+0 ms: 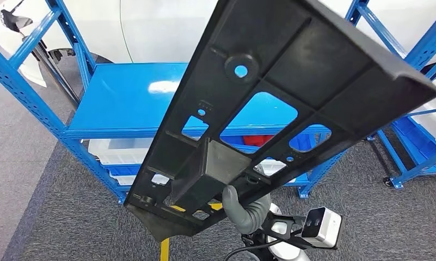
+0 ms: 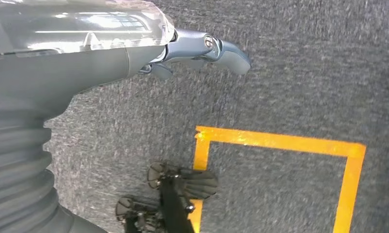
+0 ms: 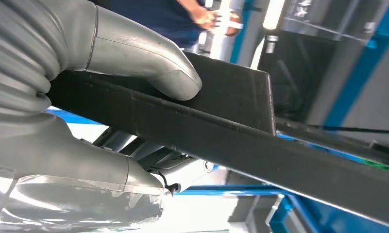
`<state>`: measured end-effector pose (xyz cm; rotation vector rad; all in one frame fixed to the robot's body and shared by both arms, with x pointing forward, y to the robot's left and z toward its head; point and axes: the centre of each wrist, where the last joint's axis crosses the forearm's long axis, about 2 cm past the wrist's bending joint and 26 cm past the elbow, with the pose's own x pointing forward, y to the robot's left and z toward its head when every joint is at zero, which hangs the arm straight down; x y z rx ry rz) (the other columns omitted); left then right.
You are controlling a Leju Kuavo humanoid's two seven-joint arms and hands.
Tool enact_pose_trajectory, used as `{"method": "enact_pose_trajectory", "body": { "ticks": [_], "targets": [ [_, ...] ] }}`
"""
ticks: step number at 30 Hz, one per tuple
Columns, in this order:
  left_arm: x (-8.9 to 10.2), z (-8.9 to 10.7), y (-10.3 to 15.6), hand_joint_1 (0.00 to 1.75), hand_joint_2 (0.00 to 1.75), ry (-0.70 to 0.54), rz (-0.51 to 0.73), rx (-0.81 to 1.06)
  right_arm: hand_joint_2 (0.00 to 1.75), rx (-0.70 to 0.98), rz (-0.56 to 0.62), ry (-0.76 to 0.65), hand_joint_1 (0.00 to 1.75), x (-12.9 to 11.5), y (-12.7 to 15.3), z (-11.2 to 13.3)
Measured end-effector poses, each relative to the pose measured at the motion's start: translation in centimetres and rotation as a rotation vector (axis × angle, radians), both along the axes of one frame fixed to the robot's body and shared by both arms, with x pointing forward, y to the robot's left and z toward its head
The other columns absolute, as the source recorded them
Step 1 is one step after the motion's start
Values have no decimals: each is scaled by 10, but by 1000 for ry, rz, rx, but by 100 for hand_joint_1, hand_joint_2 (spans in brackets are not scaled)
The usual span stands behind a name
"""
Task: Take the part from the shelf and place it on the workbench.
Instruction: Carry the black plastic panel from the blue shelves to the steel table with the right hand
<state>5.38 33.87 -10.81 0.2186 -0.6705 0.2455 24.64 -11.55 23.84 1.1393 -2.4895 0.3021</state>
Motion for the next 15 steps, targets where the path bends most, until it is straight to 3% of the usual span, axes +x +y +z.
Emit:
{"method": "enact_pose_trajectory", "body": {
  "ticks": [15],
  "targets": [
    [1, -1, -25, 0, 175, 77, -18, -34, 175, -11, 33, 3, 175, 5, 6, 0]
  ]
}}
